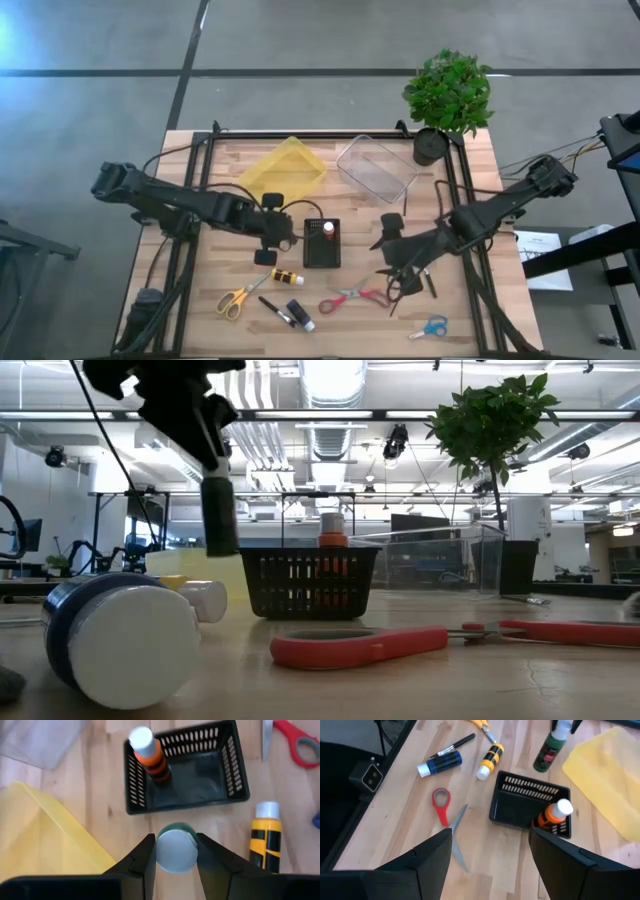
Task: Pick & Place Paint Supplies
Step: Put the green paint bottle into the black bin
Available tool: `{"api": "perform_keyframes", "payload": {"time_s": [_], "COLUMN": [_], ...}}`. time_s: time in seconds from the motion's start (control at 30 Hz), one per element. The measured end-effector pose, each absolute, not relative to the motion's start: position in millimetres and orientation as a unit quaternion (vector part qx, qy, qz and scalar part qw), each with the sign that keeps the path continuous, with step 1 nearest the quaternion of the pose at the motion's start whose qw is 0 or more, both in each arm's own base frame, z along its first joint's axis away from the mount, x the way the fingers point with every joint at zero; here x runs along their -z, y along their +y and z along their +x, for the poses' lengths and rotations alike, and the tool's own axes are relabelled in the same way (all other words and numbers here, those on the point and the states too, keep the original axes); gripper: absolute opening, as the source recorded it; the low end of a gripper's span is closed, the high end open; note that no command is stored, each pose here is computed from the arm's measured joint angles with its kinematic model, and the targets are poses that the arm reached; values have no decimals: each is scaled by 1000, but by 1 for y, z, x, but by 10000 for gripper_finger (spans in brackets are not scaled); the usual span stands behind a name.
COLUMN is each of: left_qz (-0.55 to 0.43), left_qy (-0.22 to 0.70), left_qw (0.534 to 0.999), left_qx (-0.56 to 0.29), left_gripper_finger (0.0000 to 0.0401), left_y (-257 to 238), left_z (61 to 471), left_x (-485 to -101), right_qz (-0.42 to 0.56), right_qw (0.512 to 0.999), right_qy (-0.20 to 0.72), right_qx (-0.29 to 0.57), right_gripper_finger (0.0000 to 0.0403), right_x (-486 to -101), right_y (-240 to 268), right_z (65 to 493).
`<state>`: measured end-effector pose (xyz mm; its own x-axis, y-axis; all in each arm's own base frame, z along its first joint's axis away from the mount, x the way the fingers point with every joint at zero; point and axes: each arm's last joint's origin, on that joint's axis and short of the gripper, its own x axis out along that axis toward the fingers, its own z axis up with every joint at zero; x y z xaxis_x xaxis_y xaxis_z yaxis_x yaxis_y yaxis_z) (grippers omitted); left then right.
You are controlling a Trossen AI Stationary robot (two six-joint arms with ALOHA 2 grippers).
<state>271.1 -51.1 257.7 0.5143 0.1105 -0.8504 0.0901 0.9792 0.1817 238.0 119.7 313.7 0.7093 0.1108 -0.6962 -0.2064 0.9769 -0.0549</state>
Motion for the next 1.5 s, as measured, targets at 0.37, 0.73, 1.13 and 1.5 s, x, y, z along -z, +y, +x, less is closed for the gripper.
{"api": "perform_keyframes", "payload": {"time_s": [0.37,0.73,1.13,1.5], "left_qz": [93,76,84,79], "left_qy": [452,451,491,498], "left_qw": [887,889,867,863], "left_qx": [0,-1,18,19], "left_gripper_finger": [114,114,114,114], "left_y": [-30,-20,-23,-20], "left_z": [284,296,328,338], "left_x": [-293,-291,-281,-269], "right_qz": [-18,-13,-18,-27], "right_qw": [947,955,956,955], "right_qy": [308,285,281,282], "right_qx": [-86,-80,-83,-86], "right_gripper_finger": [263,263,263,263], "right_x": [-300,-295,-296,-295], "right_y": [102,95,95,95], "right_z": [205,195,194,194]}}
